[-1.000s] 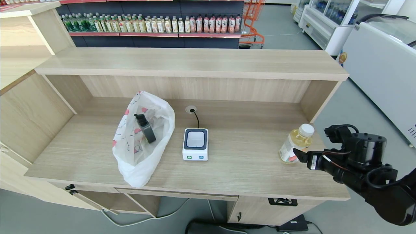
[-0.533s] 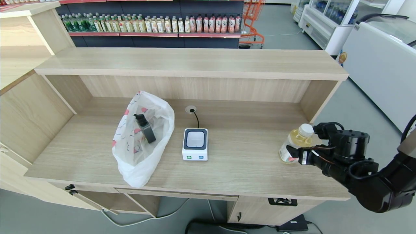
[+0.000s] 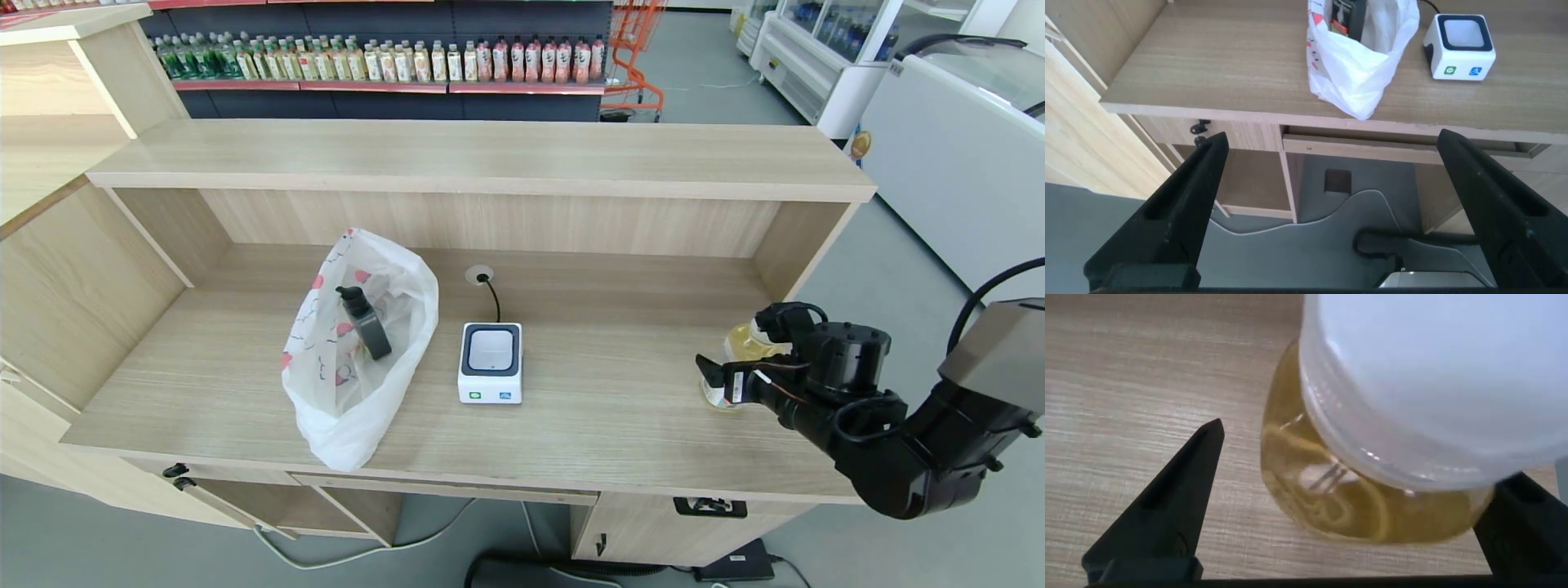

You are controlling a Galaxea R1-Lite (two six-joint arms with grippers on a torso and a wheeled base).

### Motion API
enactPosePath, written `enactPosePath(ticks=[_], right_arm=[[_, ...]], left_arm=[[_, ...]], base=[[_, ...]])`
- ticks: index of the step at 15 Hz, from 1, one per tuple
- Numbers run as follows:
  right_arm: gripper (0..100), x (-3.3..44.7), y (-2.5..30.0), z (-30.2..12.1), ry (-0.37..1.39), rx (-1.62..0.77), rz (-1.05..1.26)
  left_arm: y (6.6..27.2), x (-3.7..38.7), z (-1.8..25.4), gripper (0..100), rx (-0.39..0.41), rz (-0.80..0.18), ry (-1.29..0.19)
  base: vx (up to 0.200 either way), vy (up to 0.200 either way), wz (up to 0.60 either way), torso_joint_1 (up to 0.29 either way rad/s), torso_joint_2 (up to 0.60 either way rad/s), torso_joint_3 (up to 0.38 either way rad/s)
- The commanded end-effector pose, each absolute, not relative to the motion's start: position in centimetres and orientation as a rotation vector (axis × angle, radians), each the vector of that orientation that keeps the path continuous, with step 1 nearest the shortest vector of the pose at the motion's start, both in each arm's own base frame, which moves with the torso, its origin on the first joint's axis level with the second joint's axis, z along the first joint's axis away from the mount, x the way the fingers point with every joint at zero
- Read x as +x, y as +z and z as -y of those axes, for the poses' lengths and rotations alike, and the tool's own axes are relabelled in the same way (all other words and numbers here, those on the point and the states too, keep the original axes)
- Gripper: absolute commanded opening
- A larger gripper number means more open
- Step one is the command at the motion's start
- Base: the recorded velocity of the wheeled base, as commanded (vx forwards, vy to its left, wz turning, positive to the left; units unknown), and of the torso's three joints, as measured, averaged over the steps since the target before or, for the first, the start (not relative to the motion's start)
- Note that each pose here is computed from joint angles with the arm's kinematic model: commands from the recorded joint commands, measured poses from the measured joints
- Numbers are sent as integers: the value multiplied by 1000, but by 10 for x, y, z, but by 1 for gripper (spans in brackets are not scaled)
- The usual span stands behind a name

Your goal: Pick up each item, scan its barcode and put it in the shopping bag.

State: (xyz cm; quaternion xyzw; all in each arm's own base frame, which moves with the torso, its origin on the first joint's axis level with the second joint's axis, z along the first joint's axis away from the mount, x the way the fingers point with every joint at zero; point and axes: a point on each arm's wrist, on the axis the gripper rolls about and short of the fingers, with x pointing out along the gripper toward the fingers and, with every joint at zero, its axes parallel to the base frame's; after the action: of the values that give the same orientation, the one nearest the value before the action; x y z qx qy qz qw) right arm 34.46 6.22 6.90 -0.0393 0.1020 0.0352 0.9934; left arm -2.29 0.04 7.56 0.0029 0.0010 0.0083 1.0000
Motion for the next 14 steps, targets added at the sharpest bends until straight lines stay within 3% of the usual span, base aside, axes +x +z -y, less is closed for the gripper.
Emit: enactPosePath(ticks=[1, 7, 8, 14], right_arm=[[100, 351, 60, -75, 112, -81, -202], [100, 373, 47, -93, 146, -79, -170], [0, 375, 49, -98, 166, -75, -158], [0, 367, 53, -127, 290, -74, -141]], left_arm=[[76, -23, 0, 100, 6, -2, 17], [76, -23, 0, 100, 6, -2, 17], [76, -23, 0, 100, 6, -2, 17], [76, -23, 0, 100, 6, -2, 17]], base=[[0, 0, 0, 0, 0, 0], [0, 0, 0, 0, 0, 0], [0, 0, 0, 0, 0, 0], [0, 0, 0, 0, 0, 0]])
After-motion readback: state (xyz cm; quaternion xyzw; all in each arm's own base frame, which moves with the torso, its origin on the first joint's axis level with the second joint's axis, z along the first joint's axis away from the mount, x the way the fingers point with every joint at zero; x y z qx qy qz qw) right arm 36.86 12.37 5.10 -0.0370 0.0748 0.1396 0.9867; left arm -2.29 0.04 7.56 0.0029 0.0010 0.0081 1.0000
